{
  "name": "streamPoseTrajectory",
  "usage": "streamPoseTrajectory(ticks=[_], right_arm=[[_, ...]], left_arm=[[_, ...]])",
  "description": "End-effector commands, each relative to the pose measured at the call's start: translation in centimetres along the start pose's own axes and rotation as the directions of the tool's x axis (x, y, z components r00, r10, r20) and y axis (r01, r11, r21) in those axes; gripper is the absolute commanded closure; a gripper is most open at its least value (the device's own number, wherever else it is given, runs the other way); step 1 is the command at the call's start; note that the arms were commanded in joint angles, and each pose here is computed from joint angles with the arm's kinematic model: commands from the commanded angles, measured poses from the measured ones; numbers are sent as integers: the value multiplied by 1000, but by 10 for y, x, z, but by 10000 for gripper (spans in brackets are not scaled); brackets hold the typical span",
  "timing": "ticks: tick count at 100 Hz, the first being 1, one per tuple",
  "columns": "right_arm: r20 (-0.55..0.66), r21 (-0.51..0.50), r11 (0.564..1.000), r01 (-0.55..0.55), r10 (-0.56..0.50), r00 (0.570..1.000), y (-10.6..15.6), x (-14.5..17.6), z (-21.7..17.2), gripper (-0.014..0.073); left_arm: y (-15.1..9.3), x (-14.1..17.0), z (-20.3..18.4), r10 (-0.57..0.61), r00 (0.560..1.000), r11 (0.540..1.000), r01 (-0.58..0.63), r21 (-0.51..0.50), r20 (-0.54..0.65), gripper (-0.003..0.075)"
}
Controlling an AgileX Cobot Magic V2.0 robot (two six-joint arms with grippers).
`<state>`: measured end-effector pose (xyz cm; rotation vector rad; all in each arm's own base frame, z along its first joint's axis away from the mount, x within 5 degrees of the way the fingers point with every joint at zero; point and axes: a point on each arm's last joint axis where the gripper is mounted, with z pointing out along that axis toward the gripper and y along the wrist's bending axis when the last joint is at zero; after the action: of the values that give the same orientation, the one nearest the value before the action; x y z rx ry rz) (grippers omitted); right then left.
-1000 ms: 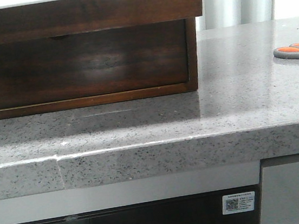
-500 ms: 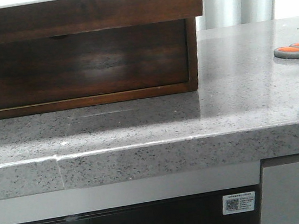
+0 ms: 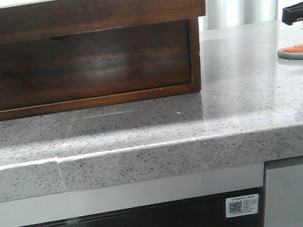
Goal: Put scissors in drawer with both arms
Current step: 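Lower the right gripper over the grey-and-orange scissors, then grasp the scissors at the pivot with the right gripper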
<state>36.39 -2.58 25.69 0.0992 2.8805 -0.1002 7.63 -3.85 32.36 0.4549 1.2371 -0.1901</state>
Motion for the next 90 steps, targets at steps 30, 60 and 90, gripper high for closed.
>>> streamPoseTrajectory(ticks=[30, 60, 90], right_arm=[[111, -1, 1000, -2, 3, 994, -6, -10, -18, 275], [36, -4, 1000, -4, 4, 999, -6, -11, 7, 280], [36, -4, 1000, -4, 4, 999, -6, -12, 10, 587]], left_arm=[[1, -14, 1, -27, 997, 1000, 27, 13, 74, 717], [1, -14, 1, -27, 997, 1000, 27, 13, 74, 717], [1, -14, 1, -27, 997, 1000, 27, 13, 74, 717]])
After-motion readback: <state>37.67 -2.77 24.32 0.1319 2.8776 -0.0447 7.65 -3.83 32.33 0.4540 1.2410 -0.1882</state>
